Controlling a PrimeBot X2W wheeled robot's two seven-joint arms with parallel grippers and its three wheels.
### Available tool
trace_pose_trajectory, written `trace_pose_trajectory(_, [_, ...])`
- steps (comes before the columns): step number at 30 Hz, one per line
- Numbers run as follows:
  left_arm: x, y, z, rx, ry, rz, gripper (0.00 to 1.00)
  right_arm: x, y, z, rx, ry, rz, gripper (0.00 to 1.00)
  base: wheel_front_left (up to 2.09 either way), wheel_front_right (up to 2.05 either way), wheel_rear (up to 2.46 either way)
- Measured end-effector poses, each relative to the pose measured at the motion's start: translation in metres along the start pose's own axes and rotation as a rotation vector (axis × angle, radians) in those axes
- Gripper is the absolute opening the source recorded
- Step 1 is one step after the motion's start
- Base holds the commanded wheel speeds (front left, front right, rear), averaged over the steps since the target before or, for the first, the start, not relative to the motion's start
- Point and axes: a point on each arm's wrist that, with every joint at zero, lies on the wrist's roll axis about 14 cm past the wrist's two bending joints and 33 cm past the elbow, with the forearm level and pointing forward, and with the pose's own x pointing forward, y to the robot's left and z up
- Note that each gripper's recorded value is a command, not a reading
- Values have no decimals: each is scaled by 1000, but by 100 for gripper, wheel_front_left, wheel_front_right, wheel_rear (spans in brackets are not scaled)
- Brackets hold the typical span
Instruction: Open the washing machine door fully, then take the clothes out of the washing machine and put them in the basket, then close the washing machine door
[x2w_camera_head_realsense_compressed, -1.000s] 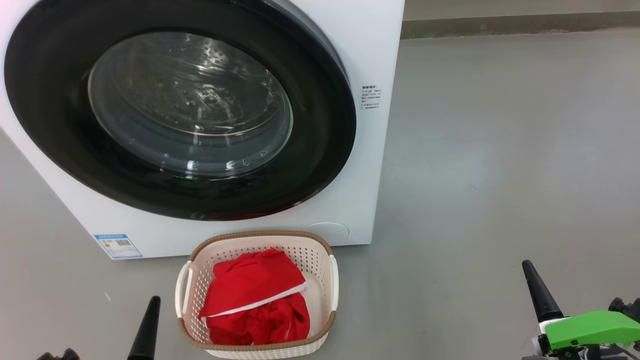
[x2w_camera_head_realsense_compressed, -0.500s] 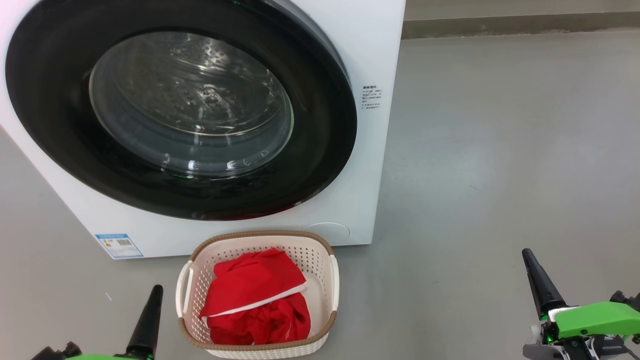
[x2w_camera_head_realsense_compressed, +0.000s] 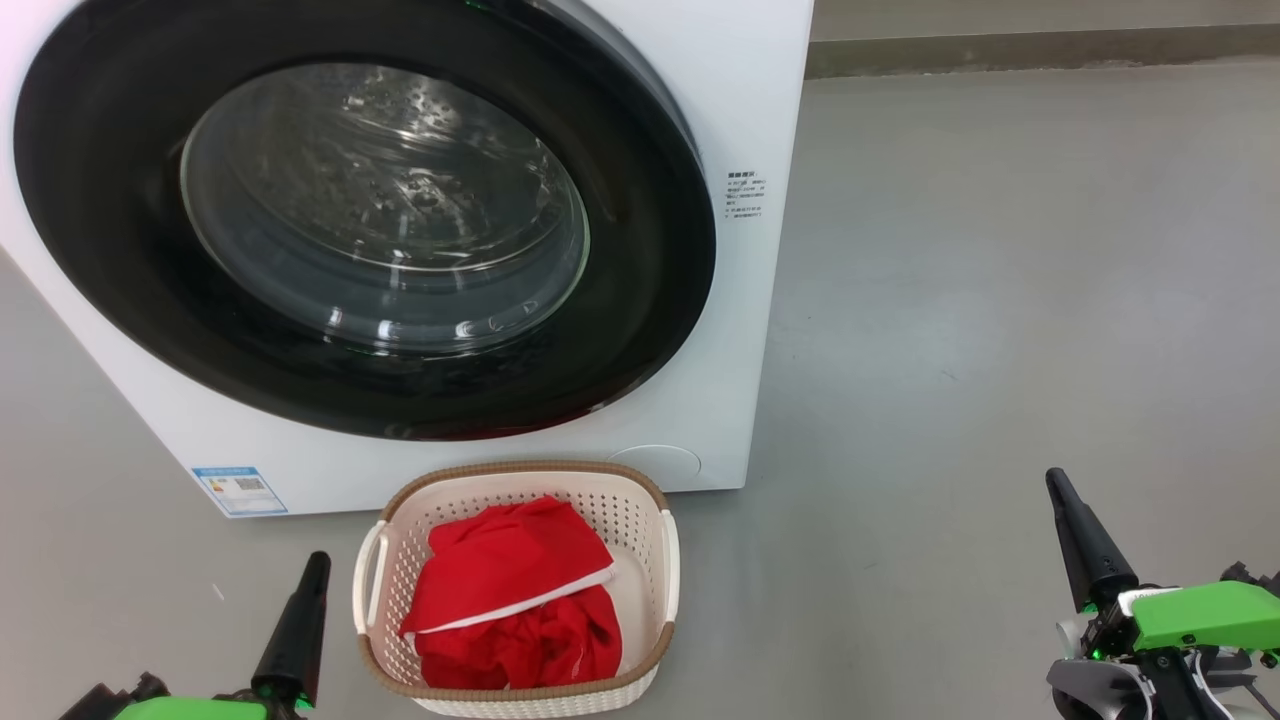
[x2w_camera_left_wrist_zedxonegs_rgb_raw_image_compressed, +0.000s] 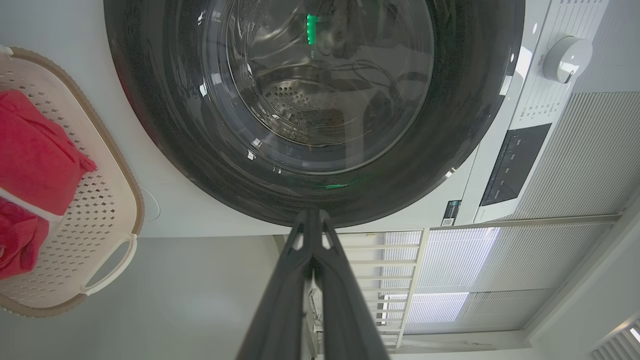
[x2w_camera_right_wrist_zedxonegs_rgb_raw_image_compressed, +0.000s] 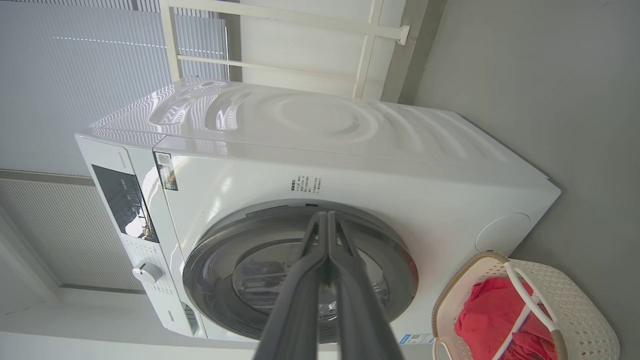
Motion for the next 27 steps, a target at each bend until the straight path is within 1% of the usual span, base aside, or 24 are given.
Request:
trace_pose_trajectory(8, [0, 0, 0, -4, 0, 0, 0, 2, 4, 1, 17, -3, 12, 0, 0, 0, 0])
trace_pose_trajectory(27, [0, 0, 0, -4, 0, -1, 0, 2, 4, 1, 17, -4, 12, 0, 0, 0, 0])
